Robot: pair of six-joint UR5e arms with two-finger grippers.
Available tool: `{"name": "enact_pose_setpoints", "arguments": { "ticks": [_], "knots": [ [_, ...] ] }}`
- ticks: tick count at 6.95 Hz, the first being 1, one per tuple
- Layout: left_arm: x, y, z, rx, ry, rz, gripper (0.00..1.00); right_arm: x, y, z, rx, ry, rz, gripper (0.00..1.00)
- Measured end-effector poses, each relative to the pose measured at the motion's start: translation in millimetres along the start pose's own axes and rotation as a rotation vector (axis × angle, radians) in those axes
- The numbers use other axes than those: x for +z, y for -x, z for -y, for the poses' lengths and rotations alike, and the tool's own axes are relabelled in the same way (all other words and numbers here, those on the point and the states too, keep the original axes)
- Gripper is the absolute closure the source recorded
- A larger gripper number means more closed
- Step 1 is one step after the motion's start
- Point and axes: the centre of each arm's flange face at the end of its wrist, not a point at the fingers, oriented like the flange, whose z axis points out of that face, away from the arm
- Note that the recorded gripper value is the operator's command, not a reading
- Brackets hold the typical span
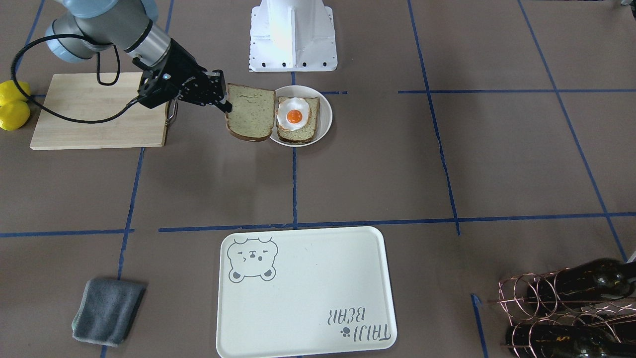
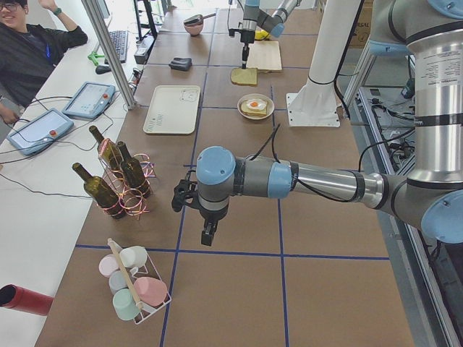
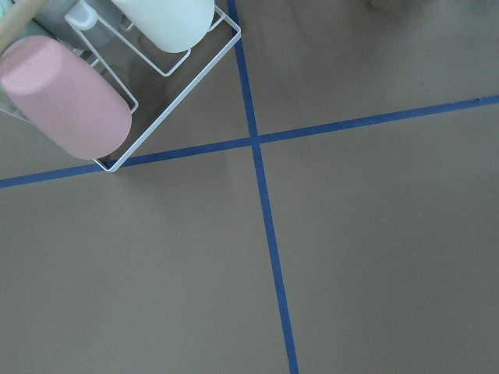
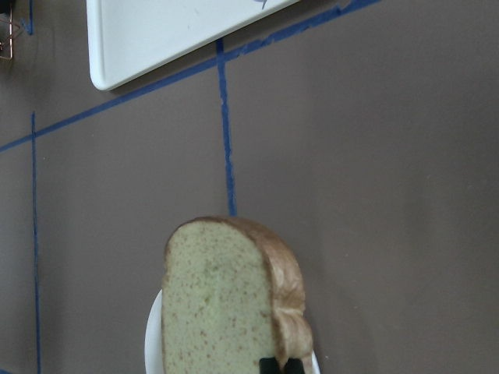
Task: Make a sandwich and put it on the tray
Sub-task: 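Lift the bread slice with the right gripper toward the egg plate, then lower the bread onto the egg toast and open the right gripper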
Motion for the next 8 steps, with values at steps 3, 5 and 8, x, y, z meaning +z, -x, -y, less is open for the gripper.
{"name": "enact_pose_setpoints", "arguments": {
  "ticks": [3,5,8],
  "knots": [
    [1,0,0,-0.001,0.001,0.000,0.00,65,38,-61,-0.003,-0.020,-0.058,1.00],
    [1,1,0,-0.003,0.002,0.000,0.00,88,46,-78,-0.014,-0.021,-0.068,1.00],
    [3,2,-2,-0.005,0.005,-0.002,0.00,98,49,-78,-0.030,-0.037,-0.073,0.30]
  ]
}}
